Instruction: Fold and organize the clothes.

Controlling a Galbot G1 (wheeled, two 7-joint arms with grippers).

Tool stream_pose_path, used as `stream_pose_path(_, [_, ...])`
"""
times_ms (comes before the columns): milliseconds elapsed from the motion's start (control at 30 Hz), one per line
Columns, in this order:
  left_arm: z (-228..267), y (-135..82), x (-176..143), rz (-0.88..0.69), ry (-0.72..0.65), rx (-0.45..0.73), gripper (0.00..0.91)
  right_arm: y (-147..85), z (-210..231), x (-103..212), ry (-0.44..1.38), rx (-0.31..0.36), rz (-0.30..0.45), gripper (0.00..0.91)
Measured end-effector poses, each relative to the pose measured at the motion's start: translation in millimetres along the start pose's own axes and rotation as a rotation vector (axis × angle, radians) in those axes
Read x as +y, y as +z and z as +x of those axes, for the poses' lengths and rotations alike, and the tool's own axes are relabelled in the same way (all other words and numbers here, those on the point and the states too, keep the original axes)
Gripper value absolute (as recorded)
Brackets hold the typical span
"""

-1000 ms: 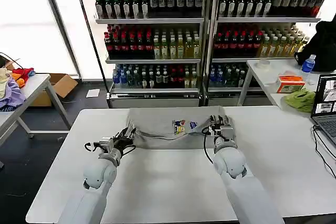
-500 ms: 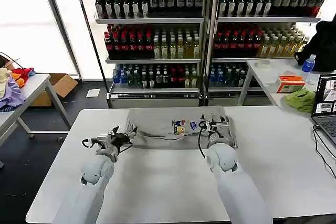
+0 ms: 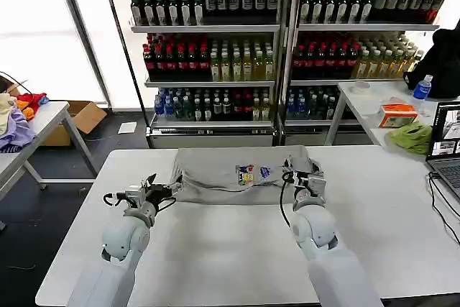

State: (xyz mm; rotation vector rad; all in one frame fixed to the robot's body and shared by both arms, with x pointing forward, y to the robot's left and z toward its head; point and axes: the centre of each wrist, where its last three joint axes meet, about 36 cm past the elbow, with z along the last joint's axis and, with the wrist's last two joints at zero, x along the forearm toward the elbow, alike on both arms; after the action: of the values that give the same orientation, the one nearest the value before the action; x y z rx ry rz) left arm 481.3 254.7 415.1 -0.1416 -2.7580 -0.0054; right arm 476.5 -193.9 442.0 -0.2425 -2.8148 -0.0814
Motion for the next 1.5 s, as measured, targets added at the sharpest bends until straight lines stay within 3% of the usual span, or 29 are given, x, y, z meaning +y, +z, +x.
stream_pose_path(567, [5.8, 12.1, -15.9, -0.021, 0.026, 0.032, 0.907, 20.7, 15.9, -43.7, 0.077, 0.076, 0.021, 0.907])
stream_pose_path(1200, [-8.5, 17.3, -6.7, -0.021, -0.006, 0.066, 0.907, 37.9, -3.3, -39.8, 0.079, 0.132, 0.031, 0.907])
stream_pose_path(1300, [-10.4, 20.7, -2.8, -0.020, -0.015, 0.078, 0.867, 39.3, -6.3, -38.5, 0.078, 0.136, 0.034, 0.907])
stream_pose_path(1367, [-11.2, 23.6, -2.0, -0.020, -0.015, 0.087, 0.635, 41.3, -8.0, -38.5, 0.080, 0.142, 0.036, 0.907])
stream_pose_path(1500, [-14.0, 28.3, -0.8, -0.014, -0.024, 0.103, 0.504, 44.6, -9.4, -39.4, 0.082, 0.150, 0.039, 0.907])
